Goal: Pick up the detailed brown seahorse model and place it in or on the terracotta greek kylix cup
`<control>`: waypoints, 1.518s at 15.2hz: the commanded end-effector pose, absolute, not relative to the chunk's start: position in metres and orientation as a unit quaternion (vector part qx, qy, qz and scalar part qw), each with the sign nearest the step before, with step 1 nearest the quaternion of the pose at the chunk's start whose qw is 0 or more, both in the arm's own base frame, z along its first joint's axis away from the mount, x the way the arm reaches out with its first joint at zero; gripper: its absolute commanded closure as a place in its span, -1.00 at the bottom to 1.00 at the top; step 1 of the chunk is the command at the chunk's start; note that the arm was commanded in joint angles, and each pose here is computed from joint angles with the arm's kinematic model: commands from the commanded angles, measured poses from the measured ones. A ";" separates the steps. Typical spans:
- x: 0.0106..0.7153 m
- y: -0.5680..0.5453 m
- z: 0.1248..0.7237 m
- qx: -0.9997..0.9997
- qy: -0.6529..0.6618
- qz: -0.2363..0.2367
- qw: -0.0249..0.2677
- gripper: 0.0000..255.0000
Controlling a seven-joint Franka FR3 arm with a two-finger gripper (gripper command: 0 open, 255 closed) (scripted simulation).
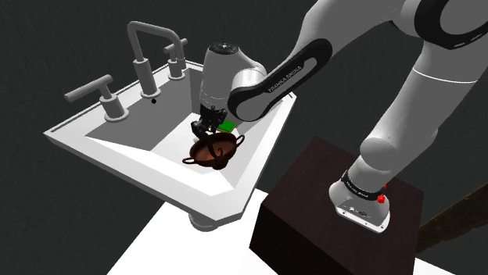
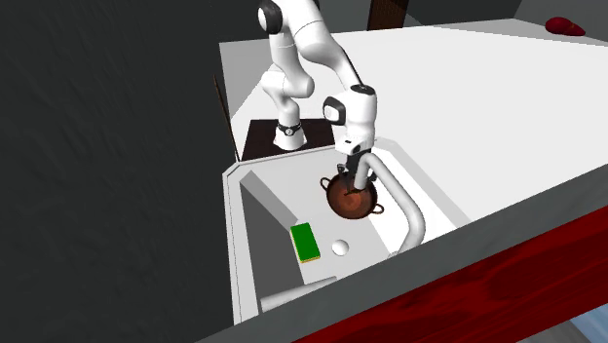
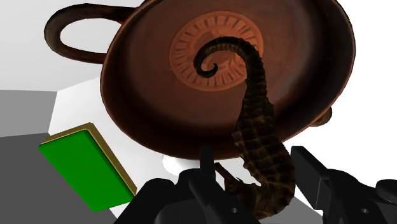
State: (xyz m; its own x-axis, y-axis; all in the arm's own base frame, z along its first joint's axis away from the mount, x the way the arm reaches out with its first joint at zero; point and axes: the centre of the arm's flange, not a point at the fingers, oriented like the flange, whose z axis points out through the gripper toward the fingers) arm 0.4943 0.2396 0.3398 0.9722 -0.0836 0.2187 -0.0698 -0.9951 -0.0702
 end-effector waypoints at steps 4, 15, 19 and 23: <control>0.491 0.241 0.329 -0.993 0.037 -0.105 0.029 1.00; 0.488 0.240 0.342 -0.993 0.037 -0.105 0.029 -1.00; 0.480 0.238 0.378 -0.993 0.037 -0.105 0.029 -1.00; 0.480 0.238 0.378 -0.993 0.037 -0.105 0.029 -1.00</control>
